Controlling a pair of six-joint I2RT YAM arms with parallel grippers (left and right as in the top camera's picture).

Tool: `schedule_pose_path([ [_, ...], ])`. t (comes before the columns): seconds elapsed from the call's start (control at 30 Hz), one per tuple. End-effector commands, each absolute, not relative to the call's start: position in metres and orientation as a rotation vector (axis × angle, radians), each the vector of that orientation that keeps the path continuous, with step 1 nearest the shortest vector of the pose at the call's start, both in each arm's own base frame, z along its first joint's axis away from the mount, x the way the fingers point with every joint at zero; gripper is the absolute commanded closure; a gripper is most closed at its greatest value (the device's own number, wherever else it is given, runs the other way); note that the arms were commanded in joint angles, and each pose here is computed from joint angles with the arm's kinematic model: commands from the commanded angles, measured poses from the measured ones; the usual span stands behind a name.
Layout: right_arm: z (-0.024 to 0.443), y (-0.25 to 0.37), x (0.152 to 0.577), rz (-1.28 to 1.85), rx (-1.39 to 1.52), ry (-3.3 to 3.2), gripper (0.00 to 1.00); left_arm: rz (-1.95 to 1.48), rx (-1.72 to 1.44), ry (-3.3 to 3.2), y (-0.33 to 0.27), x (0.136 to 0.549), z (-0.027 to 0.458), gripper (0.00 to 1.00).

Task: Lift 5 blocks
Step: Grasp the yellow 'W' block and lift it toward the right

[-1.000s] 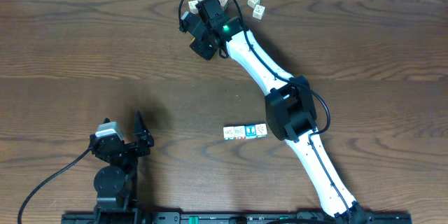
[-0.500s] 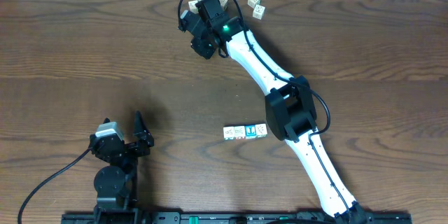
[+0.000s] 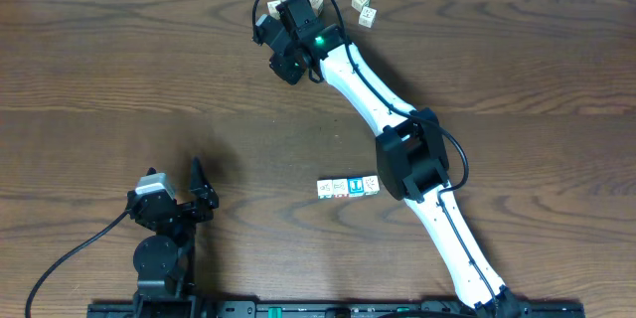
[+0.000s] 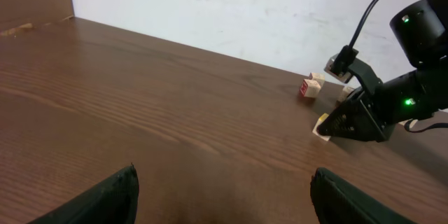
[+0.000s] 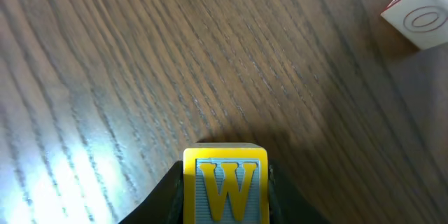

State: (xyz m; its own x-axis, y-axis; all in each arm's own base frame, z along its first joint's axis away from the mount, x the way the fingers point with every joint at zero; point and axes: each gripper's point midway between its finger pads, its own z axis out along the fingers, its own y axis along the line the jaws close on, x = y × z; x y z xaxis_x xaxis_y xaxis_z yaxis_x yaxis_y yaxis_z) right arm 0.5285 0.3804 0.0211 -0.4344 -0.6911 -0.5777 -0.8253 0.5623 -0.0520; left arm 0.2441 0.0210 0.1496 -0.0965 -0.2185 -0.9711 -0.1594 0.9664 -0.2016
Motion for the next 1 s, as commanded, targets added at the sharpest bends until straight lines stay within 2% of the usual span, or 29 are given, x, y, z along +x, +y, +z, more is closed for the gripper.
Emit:
schedule_pose_path([
  [0.0,0.112,0.39,0.531,0.346,-1.139,2.126,0.96,-0.031,-0.291,1.731,0.022,0.243,0.13,0.21],
  [0.17,0.198,0.376,0.53,0.312,-1.071,2.024,0.96,-0.031,-0.291,1.73,0.022,0.243,0.13,0.21],
  [0.33,0.254,0.328,0.517,0.194,-1.0,2.063,0.99,-0.032,-0.291,1.727,0.022,0.243,0.131,0.21],
  [0.53,0.302,0.243,0.476,0.068,-0.844,2.241,0.99,-0.034,-0.29,1.715,0.022,0.244,0.134,0.21],
  [0.63,0.34,0.19,0.438,0.01,-0.709,2.314,0.99,-0.035,-0.29,1.709,0.022,0.244,0.136,0.21],
  [0.77,0.363,0.139,0.395,-0.122,-0.582,2.395,0.98,-0.036,-0.29,1.706,0.022,0.244,0.137,0.21],
  [0.97,0.404,0.102,0.345,-0.168,-0.437,2.361,0.98,-0.036,-0.29,1.705,0.022,0.244,0.138,0.21],
])
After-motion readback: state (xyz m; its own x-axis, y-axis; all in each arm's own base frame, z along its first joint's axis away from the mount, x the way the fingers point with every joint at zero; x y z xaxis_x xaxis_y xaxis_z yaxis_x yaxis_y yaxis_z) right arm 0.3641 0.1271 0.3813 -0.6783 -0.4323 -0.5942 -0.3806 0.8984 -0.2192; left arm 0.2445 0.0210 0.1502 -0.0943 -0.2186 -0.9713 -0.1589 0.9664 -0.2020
